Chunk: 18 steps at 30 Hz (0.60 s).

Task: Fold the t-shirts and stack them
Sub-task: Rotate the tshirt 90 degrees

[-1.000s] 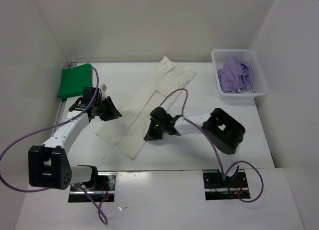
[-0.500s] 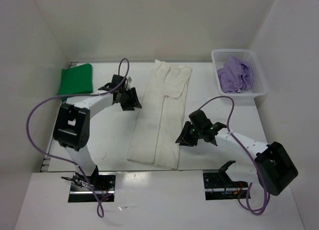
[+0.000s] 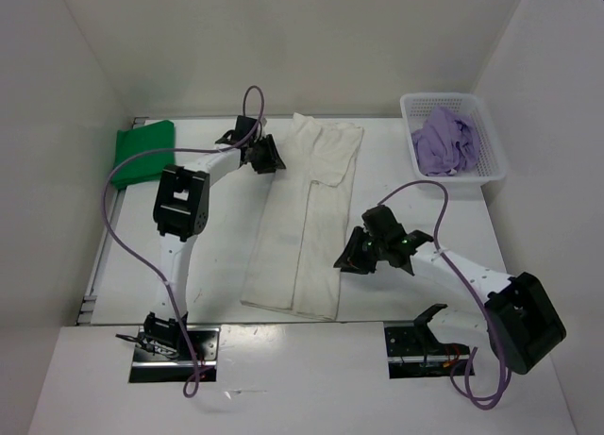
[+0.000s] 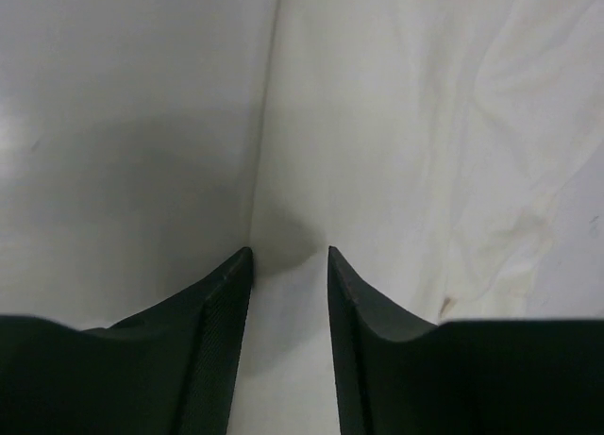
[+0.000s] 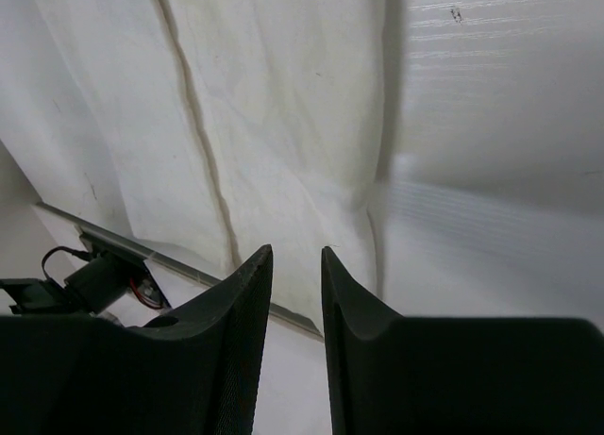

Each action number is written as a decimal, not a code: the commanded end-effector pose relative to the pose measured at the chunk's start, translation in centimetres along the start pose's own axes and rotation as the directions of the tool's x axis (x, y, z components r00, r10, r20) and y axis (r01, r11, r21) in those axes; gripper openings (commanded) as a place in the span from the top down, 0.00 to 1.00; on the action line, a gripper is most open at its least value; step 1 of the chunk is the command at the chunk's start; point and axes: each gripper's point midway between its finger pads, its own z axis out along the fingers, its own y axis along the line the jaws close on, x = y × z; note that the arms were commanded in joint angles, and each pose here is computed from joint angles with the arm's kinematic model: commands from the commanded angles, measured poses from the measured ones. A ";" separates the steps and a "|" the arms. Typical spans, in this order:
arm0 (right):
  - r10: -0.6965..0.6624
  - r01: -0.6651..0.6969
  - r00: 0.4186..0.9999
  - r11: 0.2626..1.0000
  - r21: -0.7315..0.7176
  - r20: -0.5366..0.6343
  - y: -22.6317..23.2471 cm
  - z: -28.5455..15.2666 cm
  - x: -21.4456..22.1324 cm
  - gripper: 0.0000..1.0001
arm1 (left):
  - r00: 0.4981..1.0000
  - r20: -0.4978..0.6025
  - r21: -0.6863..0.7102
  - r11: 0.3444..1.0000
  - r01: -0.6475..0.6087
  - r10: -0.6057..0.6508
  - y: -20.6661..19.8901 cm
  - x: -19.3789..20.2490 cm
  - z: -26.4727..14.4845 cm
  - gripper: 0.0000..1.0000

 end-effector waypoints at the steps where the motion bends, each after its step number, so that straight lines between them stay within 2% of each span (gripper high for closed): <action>1: -0.023 0.024 0.999 0.999 -0.033 0.024 1.0 0.0 -1.1 0.67 | 1.000 -0.019 0.022 1.000 -0.008 0.008 0.1 -0.5 2.6 0.56; 2: -0.036 0.037 0.999 0.998 -0.041 0.031 1.3 -0.1 -1.4 0.67 | 0.999 -0.047 0.030 1.000 -0.001 0.002 0.4 0.2 3.7 0.63; 3: -0.034 0.035 0.999 0.999 -0.034 0.025 1.2 0.1 -1.3 0.67 | 0.999 -0.042 0.044 0.999 -0.004 0.006 0.1 -0.2 3.8 0.79; 5: -0.043 0.044 0.999 0.998 -0.033 0.026 1.1 0.1 -1.3 0.67 | 1.000 0.000 0.035 0.999 0.015 -0.015 -0.4 -1.4 3.1 0.91; 7: -0.039 0.040 0.999 0.999 -0.029 0.021 0.9 0.2 -1.5 0.67 | 0.997 0.052 0.053 0.997 0.056 -0.059 -0.3 -2.8 1.6 0.97; 8: -0.041 0.042 0.999 0.999 -0.027 0.027 0.7 0.1 -1.8 0.67 | 0.994 0.063 0.064 0.994 0.084 -0.088 0.1 -3.3 1.0 0.97; 10: -0.039 0.039 0.999 0.999 -0.019 0.021 0.5 0.1 -1.6 0.67 | 0.984 0.102 0.052 0.988 0.143 -0.148 2.3 -5.0 -0.7 1.00; 12: -0.049 0.049 0.999 0.999 -0.012 0.015 0.3 0.3 -1.5 0.67 | 0.974 0.147 0.010 0.985 0.172 -0.172 4.4 -5.8 -2.4 1.00; 14: -0.057 0.057 0.998 0.998 -0.018 -0.008 0.3 0.6 -1.2 0.67 | 0.968 0.179 0.004 0.984 0.178 -0.175 4.8 -6.4 -3.8 1.00; 15: -0.071 0.071 0.997 0.997 -0.031 0.003 0.8 0.5 -1.6 0.66 | 0.970 0.160 -0.010 0.982 0.187 -0.183 5.6 -5.0 -3.7 0.96; 16: -0.068 0.068 0.998 0.997 -0.025 -0.002 0.6 0.6 -1.5 0.66 | 0.969 0.164 0.011 0.982 0.188 -0.187 5.6 -5.1 -4.4 0.86; 18: -0.082 0.082 0.997 0.996 -0.037 -0.003 1.2 0.6 -1.8 0.65 | 0.968 0.155 0.042 0.980 0.194 -0.198 5.4 -4.6 -5.0 0.58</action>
